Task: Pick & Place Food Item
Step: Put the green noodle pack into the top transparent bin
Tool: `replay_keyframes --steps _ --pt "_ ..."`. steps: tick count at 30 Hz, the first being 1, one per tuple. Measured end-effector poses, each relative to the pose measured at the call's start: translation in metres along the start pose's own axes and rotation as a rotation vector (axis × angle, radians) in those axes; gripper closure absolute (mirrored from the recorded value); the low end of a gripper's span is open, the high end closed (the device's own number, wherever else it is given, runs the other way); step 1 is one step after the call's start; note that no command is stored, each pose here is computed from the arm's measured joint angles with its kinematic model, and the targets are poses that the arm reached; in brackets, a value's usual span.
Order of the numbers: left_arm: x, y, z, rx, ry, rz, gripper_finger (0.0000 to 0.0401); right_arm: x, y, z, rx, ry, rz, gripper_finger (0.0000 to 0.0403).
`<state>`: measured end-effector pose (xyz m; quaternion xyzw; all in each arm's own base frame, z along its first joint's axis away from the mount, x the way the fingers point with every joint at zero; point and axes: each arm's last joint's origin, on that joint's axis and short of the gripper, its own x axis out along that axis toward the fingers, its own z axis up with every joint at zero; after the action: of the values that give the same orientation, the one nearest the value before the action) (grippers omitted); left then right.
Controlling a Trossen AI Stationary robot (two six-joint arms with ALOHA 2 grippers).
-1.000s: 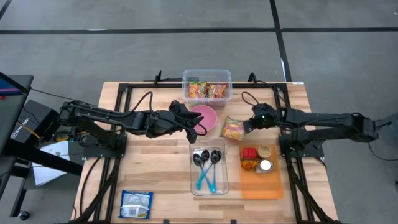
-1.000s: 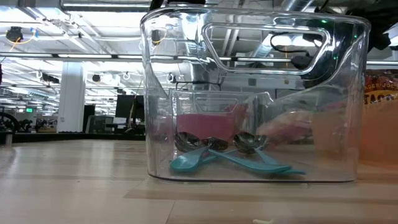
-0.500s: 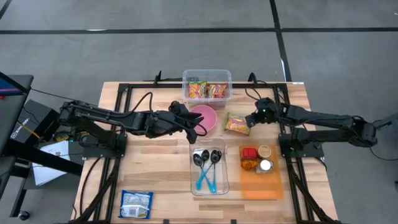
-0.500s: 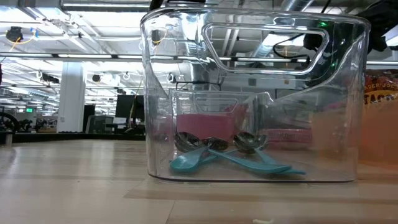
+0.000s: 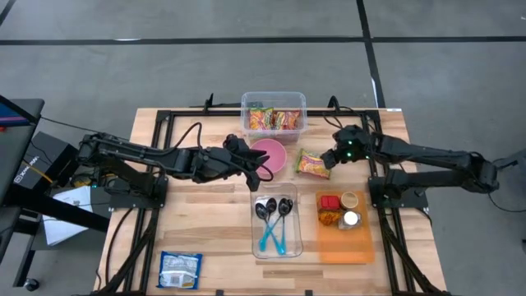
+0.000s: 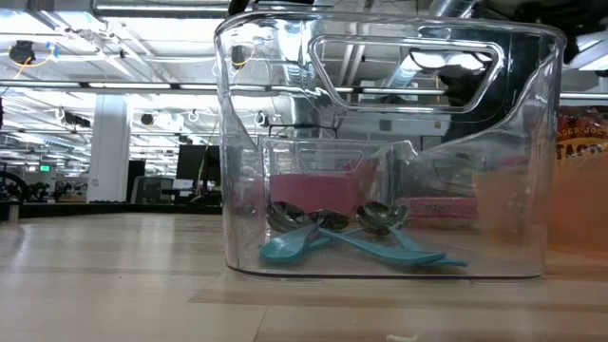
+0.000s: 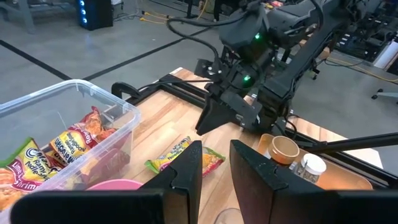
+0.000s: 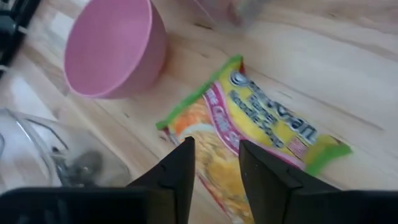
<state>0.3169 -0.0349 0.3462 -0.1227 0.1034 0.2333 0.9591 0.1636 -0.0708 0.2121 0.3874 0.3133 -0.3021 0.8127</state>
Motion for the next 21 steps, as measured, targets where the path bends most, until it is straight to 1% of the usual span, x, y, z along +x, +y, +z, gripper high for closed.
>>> replay_keyframes --steps 3,8,10,15,18,21 --pt "0.001 0.001 0.000 0.002 0.002 0.005 0.0325 0.008 0.014 0.006 0.021 0.025 -0.026 0.0296" --pt "0.001 0.001 0.000 0.006 0.002 0.007 0.0325 0.031 0.028 0.010 0.043 0.115 -0.161 0.0300" --pt "0.000 0.001 0.000 0.006 0.002 0.006 0.0325 0.041 0.030 0.010 0.053 0.153 -0.219 0.0300" --pt "-0.002 -0.002 -0.003 0.023 0.023 0.001 0.0325 0.065 0.028 0.006 0.058 0.245 -0.310 0.0300" --pt "-0.004 -0.005 -0.006 0.033 0.032 -0.011 0.0325 0.073 0.027 0.003 0.066 0.274 -0.341 0.0300" --pt "-0.007 -0.008 -0.007 0.039 0.039 -0.023 0.0325 0.076 0.028 0.001 0.062 0.282 -0.346 0.0300"
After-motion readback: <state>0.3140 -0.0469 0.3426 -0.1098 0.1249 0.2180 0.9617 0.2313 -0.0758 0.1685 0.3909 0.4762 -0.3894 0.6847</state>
